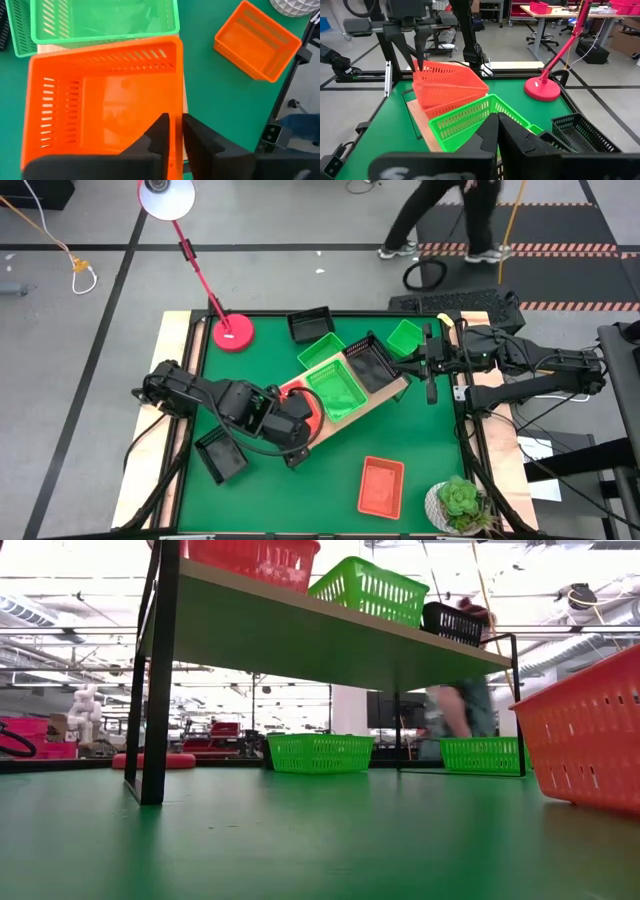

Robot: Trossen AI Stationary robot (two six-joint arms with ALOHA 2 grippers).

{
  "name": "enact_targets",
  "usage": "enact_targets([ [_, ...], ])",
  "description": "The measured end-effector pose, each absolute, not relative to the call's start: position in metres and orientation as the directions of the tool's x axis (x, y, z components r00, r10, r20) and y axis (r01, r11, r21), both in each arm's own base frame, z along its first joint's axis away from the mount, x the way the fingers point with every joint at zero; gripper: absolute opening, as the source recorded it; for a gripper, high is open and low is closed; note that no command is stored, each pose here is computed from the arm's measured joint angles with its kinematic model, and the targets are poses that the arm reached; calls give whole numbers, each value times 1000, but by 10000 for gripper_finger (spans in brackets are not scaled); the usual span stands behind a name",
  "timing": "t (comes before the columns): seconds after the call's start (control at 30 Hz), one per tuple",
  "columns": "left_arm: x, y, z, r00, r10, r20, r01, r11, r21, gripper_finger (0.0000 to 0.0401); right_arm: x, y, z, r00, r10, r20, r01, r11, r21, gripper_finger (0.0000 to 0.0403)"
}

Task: Stack baskets on shelf by color
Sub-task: Stack the left orange bin on top of the orange bin on the shelf, then stack the right green bin on top of the green bin on the shelf

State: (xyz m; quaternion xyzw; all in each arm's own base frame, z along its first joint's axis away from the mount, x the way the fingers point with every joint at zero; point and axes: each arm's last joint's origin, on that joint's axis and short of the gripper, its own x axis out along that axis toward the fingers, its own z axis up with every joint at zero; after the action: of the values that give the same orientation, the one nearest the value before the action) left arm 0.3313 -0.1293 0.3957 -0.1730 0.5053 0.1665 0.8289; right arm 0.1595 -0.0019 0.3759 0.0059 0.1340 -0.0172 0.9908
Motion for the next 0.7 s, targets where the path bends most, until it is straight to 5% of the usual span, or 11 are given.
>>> enact_targets([
  [0.37, 329, -126, 405, 484, 64, -873, -447, 875, -184, 162, 160, -2, 376, 964, -28, -266, 48, 997, 68, 2],
  [0.7, 334, -126, 400, 473, 70, -878, -388, 911, -136, 107, 160, 0, 376, 964, 5, -265, 27, 993, 117, 2],
])
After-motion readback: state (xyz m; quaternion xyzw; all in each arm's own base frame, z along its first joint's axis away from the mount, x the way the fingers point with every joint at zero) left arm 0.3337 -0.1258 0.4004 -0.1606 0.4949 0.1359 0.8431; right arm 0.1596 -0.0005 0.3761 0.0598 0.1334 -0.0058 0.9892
